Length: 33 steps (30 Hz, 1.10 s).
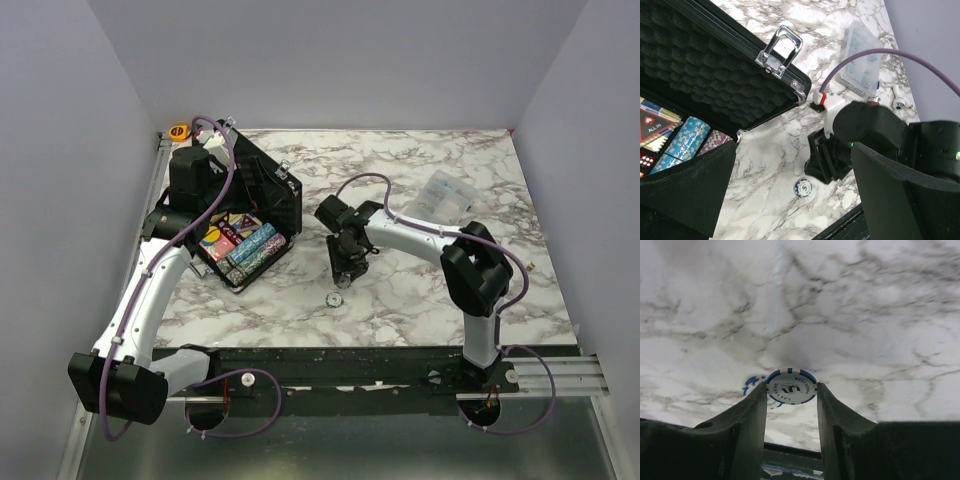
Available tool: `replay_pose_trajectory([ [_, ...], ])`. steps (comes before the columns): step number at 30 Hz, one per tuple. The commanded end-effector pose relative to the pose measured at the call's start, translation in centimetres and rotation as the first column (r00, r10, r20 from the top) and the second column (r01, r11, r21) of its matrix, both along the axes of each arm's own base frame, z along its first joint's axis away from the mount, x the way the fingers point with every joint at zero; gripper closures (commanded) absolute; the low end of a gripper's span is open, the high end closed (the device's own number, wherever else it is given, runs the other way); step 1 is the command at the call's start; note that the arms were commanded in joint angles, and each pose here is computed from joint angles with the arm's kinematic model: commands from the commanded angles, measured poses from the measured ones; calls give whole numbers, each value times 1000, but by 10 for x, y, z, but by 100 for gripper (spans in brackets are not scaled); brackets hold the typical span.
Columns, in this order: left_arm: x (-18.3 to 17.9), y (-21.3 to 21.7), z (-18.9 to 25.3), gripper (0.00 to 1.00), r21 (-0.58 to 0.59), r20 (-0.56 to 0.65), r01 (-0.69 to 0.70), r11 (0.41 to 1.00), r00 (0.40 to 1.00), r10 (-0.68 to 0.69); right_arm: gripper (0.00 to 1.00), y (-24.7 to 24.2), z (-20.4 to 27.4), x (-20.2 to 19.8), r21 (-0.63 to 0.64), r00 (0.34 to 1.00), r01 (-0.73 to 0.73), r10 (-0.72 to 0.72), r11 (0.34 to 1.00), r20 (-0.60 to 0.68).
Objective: Pack up texas hold em set
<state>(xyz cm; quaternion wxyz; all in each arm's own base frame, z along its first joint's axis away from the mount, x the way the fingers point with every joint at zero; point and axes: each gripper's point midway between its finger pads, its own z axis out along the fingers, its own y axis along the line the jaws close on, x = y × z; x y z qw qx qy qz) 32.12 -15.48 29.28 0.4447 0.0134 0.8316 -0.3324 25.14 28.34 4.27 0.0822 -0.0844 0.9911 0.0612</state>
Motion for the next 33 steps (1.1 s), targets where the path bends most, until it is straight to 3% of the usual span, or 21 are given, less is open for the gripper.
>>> replay_pose_trajectory([
  [1,-3,-4,3,4,-6,12,19,1000,1000,-19,62,26,7,-30,53,999,-17,19,998,-38],
  [23,-5,-5,7,3,-9,21,26,1000,999,-26,56,39,-10,-54,49,996,-23,26,999,-80],
  [27,-5,-5,6,3,-9,19,26,1000,999,-26,53,38,-12,-55,45,997,-21,24,999,-80],
  [33,-5,-6,6,3,-9,20,28,1000,999,-28,40,39,-10,-57,53,996,-14,19,998,-85],
])
